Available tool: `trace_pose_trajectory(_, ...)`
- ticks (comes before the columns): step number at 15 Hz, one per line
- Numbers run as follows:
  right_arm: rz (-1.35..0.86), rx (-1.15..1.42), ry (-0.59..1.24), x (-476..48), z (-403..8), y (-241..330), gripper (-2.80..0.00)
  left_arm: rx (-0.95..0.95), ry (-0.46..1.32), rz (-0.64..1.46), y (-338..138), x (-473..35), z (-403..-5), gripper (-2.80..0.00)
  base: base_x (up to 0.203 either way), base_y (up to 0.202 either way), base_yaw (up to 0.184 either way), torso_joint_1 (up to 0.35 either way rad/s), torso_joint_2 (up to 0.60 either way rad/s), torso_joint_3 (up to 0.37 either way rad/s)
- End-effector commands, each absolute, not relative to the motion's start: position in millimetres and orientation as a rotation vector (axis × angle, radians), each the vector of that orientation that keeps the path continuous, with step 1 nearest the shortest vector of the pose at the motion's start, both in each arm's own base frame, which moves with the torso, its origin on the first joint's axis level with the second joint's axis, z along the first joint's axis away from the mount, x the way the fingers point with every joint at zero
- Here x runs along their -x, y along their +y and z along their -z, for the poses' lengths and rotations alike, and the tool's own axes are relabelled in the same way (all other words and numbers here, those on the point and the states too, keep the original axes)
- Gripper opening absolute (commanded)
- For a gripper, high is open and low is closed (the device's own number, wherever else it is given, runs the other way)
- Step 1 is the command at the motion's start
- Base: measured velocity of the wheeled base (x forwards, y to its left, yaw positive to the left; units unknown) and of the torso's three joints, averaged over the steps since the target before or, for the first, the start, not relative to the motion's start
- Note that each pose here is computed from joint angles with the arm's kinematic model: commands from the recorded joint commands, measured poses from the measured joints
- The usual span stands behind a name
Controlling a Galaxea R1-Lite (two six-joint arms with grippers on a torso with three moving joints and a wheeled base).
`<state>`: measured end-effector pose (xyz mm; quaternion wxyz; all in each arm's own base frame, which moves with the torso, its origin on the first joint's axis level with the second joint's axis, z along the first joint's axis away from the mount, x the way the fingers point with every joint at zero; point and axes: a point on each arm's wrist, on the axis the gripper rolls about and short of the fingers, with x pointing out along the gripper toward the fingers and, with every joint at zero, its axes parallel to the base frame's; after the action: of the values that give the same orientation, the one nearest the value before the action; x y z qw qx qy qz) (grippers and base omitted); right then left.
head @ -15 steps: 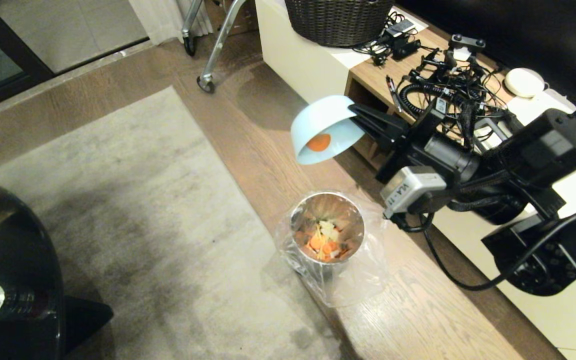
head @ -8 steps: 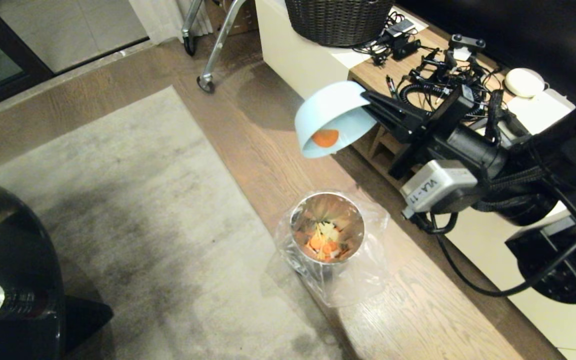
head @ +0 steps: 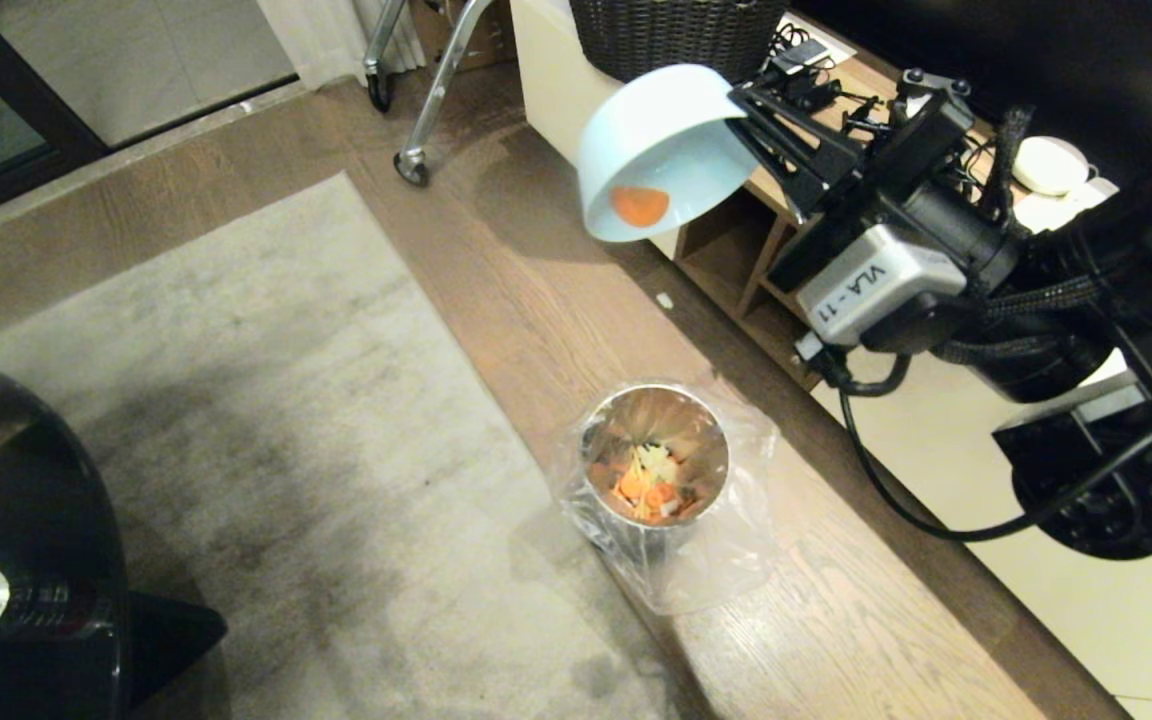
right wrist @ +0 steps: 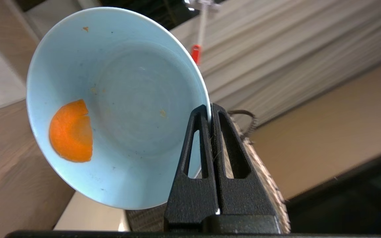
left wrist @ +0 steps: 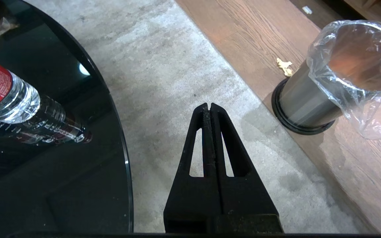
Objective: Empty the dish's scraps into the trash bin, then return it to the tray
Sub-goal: Pour the leftover food from the bowl into the trash can
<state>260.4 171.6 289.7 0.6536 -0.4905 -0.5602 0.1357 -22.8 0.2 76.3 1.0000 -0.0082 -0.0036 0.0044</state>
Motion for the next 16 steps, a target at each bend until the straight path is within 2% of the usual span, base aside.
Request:
trace_pose_trajectory(1, -0.269, 1.104, -1.3, -263, -291, 173, -2.8, 0.017, -0.008, -0.009, 0, 23, -76, -2.8, 0.0, 0.0, 0.0, 0.0, 0.0, 0.0)
trace_pose_trajectory(10, -0.226, 1.059, -1.335, -251, -310, 168, -2.8, 0.017, -0.008, -0.009, 0, 23, -76, -2.8, 0.0, 0.0, 0.0, 0.0, 0.0, 0.0)
trace_pose_trajectory(12, -0.258, 1.058, -1.312, -251, -301, 172, -2.8, 0.017, -0.008, -0.009, 0, 23, -76, -2.8, 0.0, 0.0, 0.0, 0.0, 0.0, 0.0)
trace_pose_trajectory(16, -0.209, 0.989, -1.39, -238, -326, 179, -2.8, 0.017, -0.008, -0.009, 0, 23, -76, -2.8, 0.0, 0.0, 0.0, 0.0, 0.0, 0.0)
